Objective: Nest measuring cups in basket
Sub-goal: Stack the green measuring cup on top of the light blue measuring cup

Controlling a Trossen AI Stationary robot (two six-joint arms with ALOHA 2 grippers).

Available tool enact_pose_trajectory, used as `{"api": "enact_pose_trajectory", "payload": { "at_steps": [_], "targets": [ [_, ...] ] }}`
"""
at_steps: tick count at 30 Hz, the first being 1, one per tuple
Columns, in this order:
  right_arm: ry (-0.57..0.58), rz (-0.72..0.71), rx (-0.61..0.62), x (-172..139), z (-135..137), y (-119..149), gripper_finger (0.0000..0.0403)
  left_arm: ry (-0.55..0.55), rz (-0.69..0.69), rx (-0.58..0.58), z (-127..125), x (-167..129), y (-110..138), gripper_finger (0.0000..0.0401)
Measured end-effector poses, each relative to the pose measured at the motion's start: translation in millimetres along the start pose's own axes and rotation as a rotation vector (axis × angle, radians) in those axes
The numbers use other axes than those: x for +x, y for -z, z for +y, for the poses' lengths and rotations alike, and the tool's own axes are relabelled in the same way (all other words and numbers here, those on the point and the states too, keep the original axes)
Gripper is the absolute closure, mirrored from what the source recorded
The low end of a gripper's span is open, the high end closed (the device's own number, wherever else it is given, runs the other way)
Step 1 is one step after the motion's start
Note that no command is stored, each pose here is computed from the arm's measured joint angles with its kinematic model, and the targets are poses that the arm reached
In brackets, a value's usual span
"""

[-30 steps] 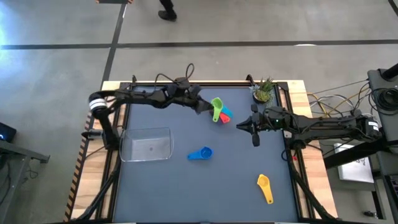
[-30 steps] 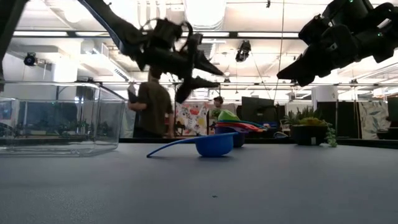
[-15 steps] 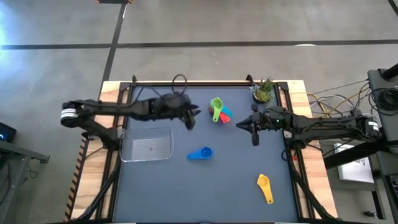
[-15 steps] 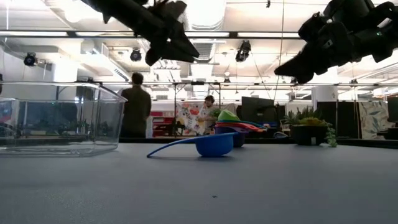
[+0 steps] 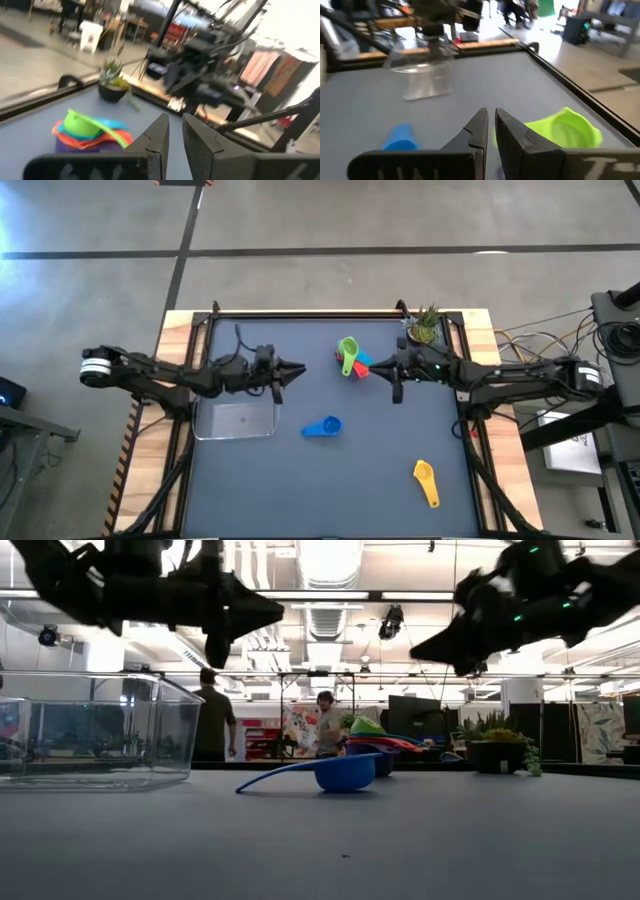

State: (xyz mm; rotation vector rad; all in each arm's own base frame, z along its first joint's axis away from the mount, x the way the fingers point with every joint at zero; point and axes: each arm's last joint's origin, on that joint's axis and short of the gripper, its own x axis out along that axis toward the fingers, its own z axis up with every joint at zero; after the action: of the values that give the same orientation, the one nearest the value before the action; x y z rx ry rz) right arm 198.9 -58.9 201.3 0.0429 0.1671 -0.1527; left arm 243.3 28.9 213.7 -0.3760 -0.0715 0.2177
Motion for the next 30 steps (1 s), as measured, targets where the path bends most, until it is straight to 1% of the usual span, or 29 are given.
{"api": "enact_pose_trajectory", "payload": {
  "at_steps": [3,5,8,10,13,16,18,21,26,28,30],
  "targets": [
    [0.014,0.045,0.013,15,-12,1,0.0381,0.014,-0.024,-0.001,3,-5,8,0.0372],
    [-0.009,0.068,0.025,26,-19,1,0.0381,0.015,-0.023,-0.002,4,-5,13,0.0377],
    [-0.051,0.056,0.029,44,-27,0,0.0381,0.017,-0.027,0.014,6,-1,18,0.0382],
    [-0.088,0.01,0.03,54,-33,-1,0.0381,0.021,-0.037,0.028,5,2,17,0.0384],
    [-0.136,-0.079,0.066,65,-46,3,0.0381,0.027,-0.055,0.056,2,6,13,0.0384],
    [-0.106,-0.137,0.122,70,-65,13,0.0381,0.024,-0.046,0.076,2,8,12,0.0384],
    [-0.076,-0.14,0.161,73,-76,23,0.0381,0.023,-0.042,0.079,2,8,12,0.0384],
    [-0.077,-0.107,0.201,82,-88,35,0.0381,0.015,-0.024,0.092,3,9,13,0.0384],
    [-0.132,-0.048,0.229,99,-94,47,0.0381,0.012,-0.016,0.108,3,9,15,0.0384],
    [-0.131,-0.005,0.245,104,-95,50,0.0381,0.012,-0.015,0.106,3,9,15,0.0384],
    [-0.119,0.067,0.256,107,-97,54,0.0381,0.012,-0.014,0.105,3,9,15,0.0384]
  ]
}}
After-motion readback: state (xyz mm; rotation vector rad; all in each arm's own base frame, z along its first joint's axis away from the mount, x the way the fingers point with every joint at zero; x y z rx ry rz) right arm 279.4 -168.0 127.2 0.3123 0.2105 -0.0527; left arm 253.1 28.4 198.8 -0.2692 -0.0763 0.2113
